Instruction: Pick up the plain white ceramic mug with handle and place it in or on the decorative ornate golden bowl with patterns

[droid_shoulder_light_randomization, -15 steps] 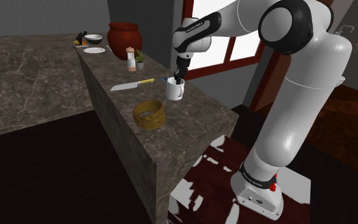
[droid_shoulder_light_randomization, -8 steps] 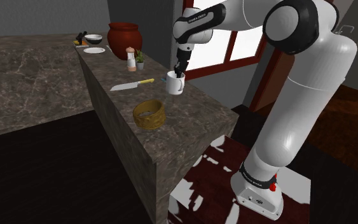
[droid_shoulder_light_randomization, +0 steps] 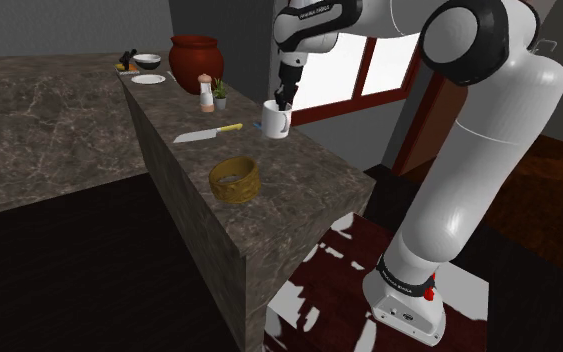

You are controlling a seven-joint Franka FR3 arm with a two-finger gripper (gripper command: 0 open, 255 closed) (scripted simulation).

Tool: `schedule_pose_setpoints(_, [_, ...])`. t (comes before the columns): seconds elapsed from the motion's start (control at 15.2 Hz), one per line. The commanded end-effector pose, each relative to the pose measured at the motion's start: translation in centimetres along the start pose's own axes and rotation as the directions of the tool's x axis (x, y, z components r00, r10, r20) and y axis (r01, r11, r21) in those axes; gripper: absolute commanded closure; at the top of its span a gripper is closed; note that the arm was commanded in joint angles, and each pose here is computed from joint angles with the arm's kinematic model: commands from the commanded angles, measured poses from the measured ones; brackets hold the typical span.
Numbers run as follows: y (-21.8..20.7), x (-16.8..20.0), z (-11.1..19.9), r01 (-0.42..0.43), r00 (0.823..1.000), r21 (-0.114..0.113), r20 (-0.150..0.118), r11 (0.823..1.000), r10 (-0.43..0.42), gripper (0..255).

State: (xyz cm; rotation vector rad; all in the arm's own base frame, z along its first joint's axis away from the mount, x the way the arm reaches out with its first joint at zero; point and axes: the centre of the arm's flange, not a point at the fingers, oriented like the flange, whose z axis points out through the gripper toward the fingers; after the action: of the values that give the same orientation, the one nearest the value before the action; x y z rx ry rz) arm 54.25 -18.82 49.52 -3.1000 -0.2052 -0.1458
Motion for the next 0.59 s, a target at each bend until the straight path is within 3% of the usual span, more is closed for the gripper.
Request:
schedule_pose_setpoints(0.0, [0.0, 0.1, -1.0, 0.000, 1.000, 0.000, 0.000, 1.000, 0.000, 255])
schedule_pose_setpoints(0.2, [0.0, 0.2, -2.3, 0.000, 1.000, 0.000, 0.000, 1.000, 0.000, 255])
schedule_pose_setpoints(0.53, [-6.6, 0.9, -2.9, 0.000, 1.000, 0.000, 0.000, 1.000, 0.000, 255])
